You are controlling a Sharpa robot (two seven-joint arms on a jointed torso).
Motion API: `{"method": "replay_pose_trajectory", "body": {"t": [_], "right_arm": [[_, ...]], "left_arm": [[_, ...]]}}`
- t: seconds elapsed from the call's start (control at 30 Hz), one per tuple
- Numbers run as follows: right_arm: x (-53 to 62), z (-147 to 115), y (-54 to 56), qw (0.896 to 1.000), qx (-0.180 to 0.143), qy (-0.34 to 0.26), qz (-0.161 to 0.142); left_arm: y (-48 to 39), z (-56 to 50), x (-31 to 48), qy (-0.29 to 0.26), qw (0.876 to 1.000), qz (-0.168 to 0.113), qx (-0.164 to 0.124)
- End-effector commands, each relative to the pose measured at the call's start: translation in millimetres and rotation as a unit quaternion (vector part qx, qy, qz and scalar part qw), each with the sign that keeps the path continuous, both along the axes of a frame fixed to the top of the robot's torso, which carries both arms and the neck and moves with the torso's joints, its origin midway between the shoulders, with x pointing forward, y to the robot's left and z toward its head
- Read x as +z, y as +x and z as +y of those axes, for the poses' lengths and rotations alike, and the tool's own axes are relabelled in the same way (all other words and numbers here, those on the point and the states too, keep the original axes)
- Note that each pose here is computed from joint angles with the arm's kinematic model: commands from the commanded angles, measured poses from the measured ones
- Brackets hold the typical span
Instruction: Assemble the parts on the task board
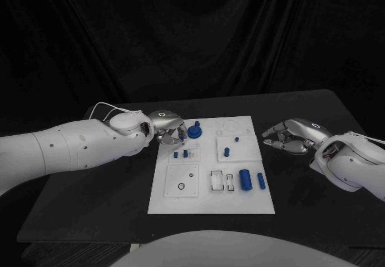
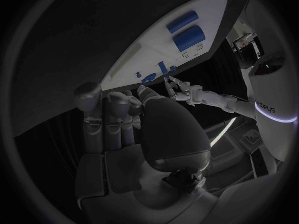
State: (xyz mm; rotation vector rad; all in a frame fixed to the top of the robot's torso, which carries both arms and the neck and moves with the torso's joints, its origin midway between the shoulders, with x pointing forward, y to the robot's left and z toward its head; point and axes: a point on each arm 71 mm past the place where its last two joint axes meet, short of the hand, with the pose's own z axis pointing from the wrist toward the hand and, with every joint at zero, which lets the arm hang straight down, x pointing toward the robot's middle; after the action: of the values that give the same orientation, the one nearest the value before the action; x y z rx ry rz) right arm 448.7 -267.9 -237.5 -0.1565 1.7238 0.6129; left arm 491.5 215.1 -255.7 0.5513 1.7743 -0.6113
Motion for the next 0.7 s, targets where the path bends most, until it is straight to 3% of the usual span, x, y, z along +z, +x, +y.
{"method": "replay_pose_trajectory", "body": {"t": [0.03, 0.7], "right_arm": [[-1.2, 0.2, -0.8, 1.0, -0.001, -0.001, 0.004], [-1.5, -1.4, -0.5, 1.0, -0.002, -0.001, 0.003]], "left_arm": [[-0.2, -1.8, -2.8, 0.001, 1.0, 0.004, 0.001], [-2.2, -6.8, -16.4, -0.001, 1.0, 0.008, 0.003]]}}
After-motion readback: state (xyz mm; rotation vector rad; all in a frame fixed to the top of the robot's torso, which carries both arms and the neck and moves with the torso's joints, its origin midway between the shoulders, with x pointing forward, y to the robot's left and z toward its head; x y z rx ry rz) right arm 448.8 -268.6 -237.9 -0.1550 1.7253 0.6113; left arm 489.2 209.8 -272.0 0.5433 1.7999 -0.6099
